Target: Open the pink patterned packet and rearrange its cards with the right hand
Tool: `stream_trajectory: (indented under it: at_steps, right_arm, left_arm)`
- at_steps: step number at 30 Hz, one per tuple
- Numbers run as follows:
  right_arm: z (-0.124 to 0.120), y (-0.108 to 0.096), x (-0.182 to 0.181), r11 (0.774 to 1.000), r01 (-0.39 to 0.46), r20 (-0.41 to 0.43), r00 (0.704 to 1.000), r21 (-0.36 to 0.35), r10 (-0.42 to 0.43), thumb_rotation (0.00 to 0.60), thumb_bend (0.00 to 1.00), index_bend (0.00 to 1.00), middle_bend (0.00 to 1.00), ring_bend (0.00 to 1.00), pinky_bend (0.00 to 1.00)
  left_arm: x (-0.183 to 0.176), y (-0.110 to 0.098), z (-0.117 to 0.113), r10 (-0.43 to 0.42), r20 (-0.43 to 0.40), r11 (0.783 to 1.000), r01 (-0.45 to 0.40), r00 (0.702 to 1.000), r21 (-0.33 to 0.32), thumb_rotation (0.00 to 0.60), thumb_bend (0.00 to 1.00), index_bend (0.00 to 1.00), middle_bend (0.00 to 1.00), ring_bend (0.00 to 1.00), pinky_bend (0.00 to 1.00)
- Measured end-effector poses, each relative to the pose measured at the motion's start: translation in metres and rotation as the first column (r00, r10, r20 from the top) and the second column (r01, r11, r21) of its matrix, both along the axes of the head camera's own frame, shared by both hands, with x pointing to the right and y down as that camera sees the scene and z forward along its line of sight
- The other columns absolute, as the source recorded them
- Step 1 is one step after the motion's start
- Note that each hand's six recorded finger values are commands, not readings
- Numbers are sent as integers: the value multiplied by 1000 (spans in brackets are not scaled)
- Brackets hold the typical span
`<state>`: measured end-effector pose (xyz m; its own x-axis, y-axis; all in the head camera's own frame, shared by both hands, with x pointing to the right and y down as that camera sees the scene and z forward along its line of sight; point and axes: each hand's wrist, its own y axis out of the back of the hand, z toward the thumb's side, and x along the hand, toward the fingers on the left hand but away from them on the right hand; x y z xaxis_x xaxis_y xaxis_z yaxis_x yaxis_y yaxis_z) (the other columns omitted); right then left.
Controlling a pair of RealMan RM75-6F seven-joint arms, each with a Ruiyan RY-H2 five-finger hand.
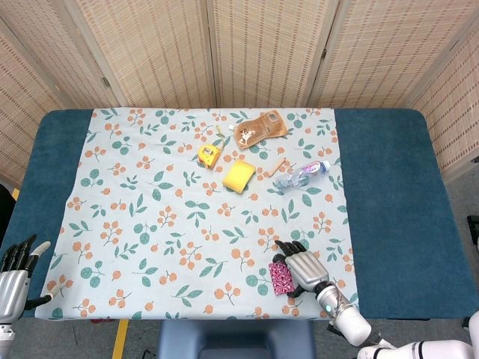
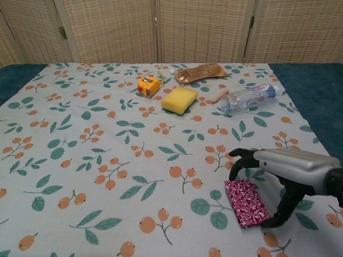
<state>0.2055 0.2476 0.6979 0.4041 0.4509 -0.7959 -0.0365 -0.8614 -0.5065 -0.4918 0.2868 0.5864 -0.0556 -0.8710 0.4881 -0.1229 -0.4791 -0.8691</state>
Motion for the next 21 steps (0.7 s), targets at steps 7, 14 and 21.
stream_trajectory:
  at_steps: [7, 14, 21]
  right_arm:
    - [-1, 2, 2, 1000, -1, -1, 1000, 1, 1, 600, 146, 225, 0, 0, 0]
    - [-3, 2, 3, 1000, -8, 6, 1000, 4, 7, 600, 147, 206, 0, 0, 0]
    - [-20, -14, 14, 996, -40, 26, 999, 76, 38, 600, 146, 202, 1, 0, 0]
  left_arm:
    - [1, 0, 0, 2, -2, 1000, -2, 1000, 0, 600, 258, 172, 0, 41, 0]
    - [1, -1, 0, 3, -2, 1000, -3, 1000, 2, 600, 258, 172, 0, 41, 0]
    - [0, -2, -2, 2, 0, 1000, -2, 1000, 7, 600, 258, 173, 0, 41, 0]
